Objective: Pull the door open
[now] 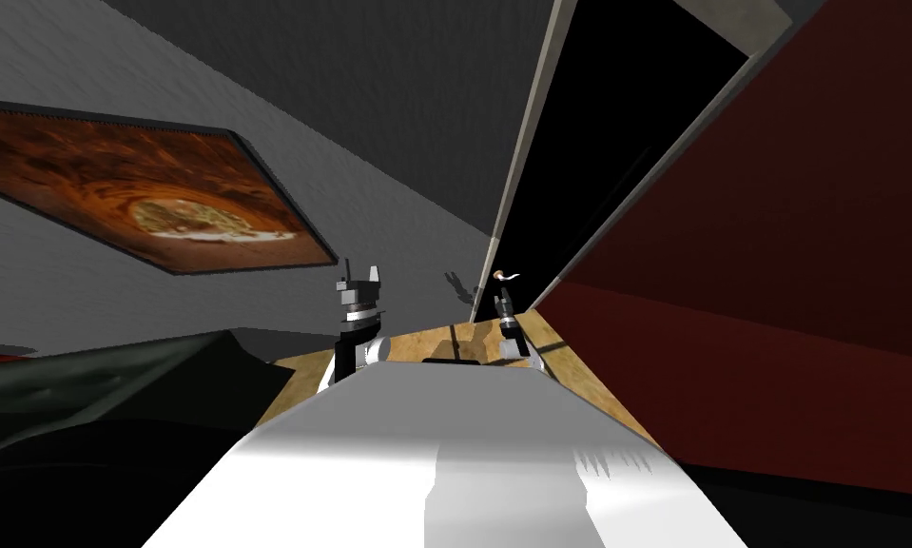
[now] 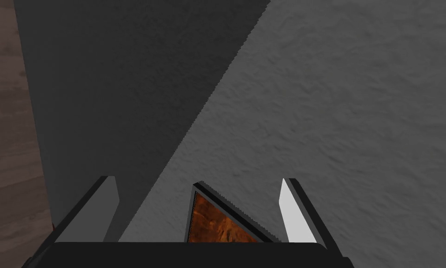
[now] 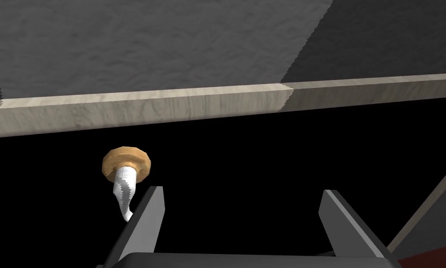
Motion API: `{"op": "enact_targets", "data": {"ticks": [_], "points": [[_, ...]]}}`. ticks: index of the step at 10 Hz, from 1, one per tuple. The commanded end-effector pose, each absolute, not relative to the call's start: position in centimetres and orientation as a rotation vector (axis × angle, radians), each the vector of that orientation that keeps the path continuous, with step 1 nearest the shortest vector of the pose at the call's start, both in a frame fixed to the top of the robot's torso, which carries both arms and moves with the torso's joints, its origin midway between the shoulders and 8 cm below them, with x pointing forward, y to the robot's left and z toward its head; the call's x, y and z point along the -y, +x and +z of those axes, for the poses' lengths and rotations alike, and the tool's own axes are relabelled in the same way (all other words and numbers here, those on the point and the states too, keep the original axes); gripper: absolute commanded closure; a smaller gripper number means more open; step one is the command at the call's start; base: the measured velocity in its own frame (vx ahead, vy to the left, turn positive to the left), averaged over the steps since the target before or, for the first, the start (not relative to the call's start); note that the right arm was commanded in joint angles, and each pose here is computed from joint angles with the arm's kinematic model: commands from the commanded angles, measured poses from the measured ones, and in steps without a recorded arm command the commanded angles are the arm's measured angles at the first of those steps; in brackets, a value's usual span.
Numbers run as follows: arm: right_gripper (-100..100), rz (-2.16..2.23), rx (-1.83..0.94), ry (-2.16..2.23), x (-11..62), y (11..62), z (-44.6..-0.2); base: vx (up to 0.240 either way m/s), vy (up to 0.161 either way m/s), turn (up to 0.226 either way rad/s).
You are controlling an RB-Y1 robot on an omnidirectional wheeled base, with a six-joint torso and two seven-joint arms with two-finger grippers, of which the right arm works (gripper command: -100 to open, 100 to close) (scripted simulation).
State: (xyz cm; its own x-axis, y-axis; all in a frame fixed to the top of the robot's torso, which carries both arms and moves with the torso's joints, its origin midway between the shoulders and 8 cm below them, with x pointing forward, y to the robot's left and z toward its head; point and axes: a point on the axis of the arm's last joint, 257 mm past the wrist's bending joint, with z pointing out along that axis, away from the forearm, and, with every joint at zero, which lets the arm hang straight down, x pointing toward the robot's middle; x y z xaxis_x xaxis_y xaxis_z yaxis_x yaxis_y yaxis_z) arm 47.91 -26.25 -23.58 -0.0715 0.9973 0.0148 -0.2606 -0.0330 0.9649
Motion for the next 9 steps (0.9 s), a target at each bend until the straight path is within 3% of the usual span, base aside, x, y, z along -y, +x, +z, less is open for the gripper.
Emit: {"op": "enact_targets", "data": {"ticks": [1,9], "points": [[-100,1.374,-1.067,1.008,26.7,48.5,-24.7,0.024,-0.138,0.164],[-100,1.274,-1.154,1.078,29.6,49.6,-30.2,0.017,-0.128,0.144]]}}
